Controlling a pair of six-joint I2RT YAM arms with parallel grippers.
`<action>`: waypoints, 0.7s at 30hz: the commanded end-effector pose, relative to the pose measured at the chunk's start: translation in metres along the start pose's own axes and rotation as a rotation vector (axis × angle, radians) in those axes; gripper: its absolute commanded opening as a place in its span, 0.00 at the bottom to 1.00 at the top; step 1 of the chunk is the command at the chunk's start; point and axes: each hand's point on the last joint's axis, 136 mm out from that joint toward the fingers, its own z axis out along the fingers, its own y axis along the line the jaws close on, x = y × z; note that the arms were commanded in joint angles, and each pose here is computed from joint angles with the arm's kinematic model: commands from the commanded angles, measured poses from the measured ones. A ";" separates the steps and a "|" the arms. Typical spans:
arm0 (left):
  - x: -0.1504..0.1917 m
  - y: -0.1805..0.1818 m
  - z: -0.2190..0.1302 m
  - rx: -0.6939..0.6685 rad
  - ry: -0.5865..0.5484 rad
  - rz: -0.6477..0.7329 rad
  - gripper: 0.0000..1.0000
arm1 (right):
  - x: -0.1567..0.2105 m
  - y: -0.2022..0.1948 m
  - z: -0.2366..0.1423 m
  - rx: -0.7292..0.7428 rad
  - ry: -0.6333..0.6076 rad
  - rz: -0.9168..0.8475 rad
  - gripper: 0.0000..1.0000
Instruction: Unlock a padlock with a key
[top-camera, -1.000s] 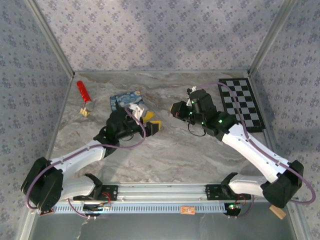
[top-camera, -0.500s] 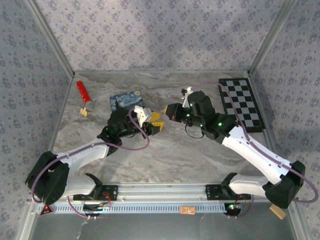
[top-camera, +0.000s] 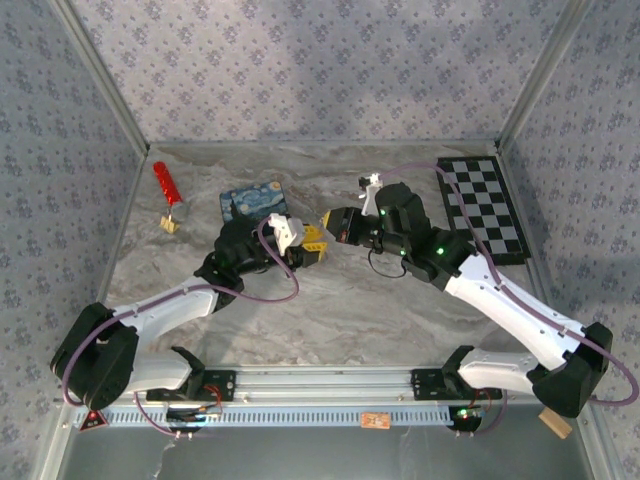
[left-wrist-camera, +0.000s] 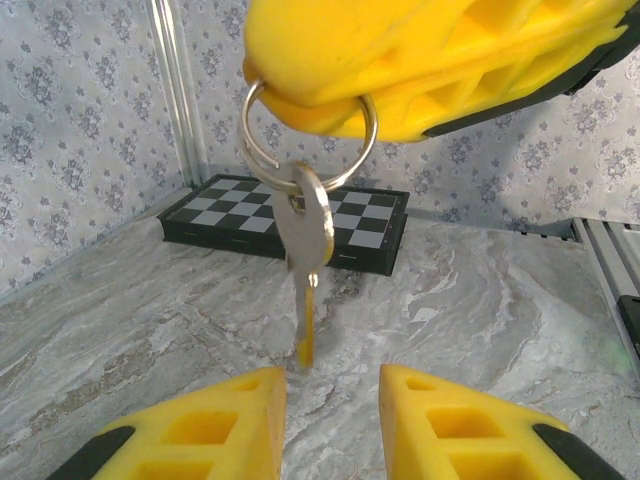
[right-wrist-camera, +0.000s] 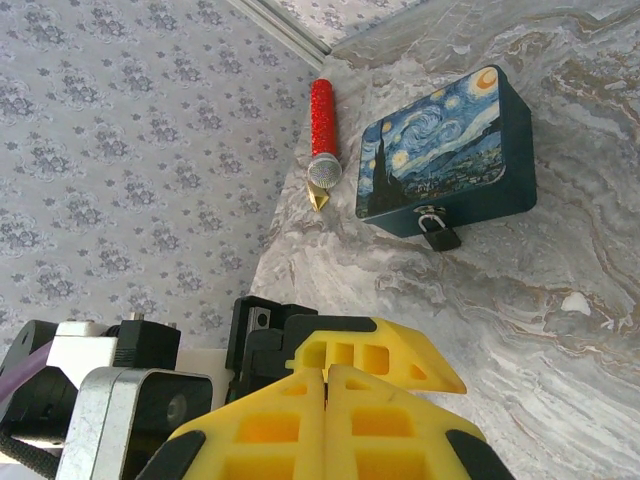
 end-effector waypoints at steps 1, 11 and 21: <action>-0.036 0.000 -0.004 -0.003 -0.091 0.083 0.31 | -0.006 0.018 -0.008 -0.057 -0.021 -0.027 0.00; -0.044 0.003 -0.008 -0.014 -0.108 0.086 0.26 | -0.001 0.017 -0.001 -0.053 -0.004 -0.024 0.00; -0.048 0.004 -0.012 -0.017 -0.109 0.089 0.07 | -0.001 0.016 -0.001 -0.050 -0.007 -0.024 0.00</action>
